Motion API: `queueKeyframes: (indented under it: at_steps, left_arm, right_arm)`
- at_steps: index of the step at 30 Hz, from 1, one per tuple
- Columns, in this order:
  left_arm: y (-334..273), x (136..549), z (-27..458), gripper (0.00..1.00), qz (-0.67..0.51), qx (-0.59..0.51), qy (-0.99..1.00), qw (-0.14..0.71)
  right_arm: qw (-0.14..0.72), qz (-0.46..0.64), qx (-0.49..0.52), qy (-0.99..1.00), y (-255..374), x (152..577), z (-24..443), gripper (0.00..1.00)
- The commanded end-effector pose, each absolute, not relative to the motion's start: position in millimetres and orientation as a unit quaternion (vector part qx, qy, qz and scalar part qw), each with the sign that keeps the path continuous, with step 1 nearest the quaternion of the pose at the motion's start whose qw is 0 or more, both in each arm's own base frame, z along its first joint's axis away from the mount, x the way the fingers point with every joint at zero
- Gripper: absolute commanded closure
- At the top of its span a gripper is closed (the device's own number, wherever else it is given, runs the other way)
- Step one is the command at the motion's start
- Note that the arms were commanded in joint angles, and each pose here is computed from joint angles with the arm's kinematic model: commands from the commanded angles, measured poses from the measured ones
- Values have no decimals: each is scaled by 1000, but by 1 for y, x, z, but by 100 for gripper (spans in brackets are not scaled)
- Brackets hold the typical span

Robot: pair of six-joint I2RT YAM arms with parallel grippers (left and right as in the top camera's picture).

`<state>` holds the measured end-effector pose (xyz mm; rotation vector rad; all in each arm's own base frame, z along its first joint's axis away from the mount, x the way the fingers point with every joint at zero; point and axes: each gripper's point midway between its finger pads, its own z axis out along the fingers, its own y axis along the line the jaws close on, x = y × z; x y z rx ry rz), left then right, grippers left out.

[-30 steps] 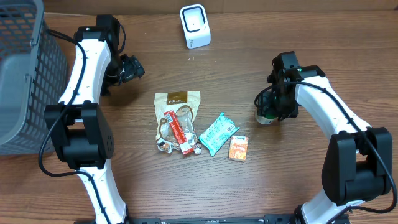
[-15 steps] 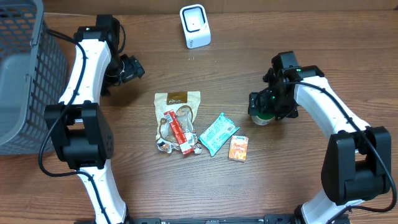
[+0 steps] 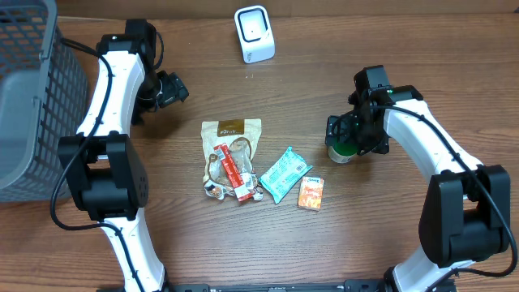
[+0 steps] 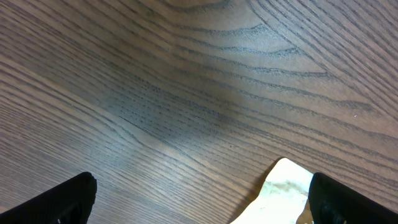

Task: Scan the item barcode
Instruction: 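Lift the green-lidded jar and carry it up toward the white scanner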

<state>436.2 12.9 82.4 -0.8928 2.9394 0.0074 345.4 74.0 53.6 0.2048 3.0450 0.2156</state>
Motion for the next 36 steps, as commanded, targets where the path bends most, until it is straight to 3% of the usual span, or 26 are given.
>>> queueKeyframes:
  at_steps: [1,10,26,36]
  left_arm:
    - [14,441,94,0,3,-284,957,52]
    - [14,441,94,0,3,-284,957,52]
    - [14,441,94,0,3,-284,957,52]
    - [14,441,94,0,3,-284,957,52]
  right_arm:
    - [45,68,81,993,75,348,56,4]
    - [51,50,83,994,68,348,50,12]
    - [90,-19,25,995,89,353,51,9]
    - [82,-22,27,996,86,348,47,13]
